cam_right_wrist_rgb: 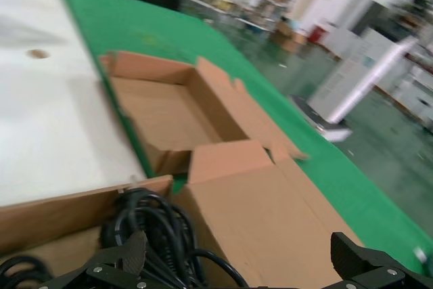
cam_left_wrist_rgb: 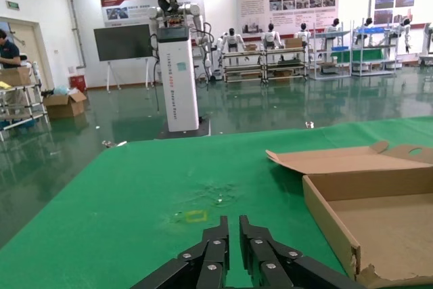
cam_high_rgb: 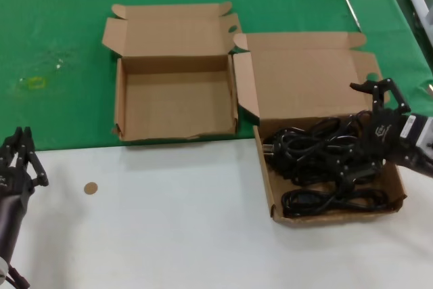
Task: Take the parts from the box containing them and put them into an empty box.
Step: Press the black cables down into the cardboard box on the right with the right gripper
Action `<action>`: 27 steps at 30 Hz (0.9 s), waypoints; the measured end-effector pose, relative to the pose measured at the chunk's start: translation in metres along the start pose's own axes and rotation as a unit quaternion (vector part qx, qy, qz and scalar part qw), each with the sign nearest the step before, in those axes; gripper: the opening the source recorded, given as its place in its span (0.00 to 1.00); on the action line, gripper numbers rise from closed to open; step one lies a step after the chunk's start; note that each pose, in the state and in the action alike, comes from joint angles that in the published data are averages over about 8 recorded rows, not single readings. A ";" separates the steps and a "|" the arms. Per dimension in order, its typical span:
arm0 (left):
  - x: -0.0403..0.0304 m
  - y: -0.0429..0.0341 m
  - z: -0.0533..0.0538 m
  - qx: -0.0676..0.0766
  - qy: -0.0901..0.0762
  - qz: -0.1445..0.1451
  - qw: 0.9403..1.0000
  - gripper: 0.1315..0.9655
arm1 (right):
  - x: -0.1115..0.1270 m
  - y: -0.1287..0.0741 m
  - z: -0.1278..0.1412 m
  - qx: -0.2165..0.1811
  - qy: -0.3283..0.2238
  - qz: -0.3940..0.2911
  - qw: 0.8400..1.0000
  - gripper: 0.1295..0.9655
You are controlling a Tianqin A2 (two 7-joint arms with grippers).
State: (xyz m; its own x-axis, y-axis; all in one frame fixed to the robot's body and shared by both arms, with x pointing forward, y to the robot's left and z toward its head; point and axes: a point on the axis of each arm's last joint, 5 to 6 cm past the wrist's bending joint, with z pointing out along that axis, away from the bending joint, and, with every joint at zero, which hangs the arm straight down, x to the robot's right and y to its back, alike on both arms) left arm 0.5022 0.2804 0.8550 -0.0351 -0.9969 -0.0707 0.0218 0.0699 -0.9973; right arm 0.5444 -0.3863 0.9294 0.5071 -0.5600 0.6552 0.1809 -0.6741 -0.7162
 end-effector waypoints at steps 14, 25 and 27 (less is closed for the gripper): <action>0.0000 0.0000 0.000 0.000 0.000 0.000 1.000 0.03 | 0.035 -0.009 -0.009 -0.005 -0.110 -0.152 0.982 1.00; 0.0000 0.0000 0.000 0.000 0.000 0.000 1.000 0.02 | 0.051 -0.009 0.013 -0.009 -0.149 -0.205 0.967 1.00; 0.0000 0.0000 0.000 0.000 0.000 0.000 1.000 0.02 | 0.052 -0.008 0.017 -0.011 -0.153 -0.212 0.965 1.00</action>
State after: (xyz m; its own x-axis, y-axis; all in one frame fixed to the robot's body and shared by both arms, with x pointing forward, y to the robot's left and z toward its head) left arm 0.5022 0.2804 0.8550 -0.0351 -0.9969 -0.0707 0.0218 0.0699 -0.9973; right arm 0.5833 -0.4022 0.9649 0.6175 -0.0660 0.7838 0.4096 -0.8238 -0.3920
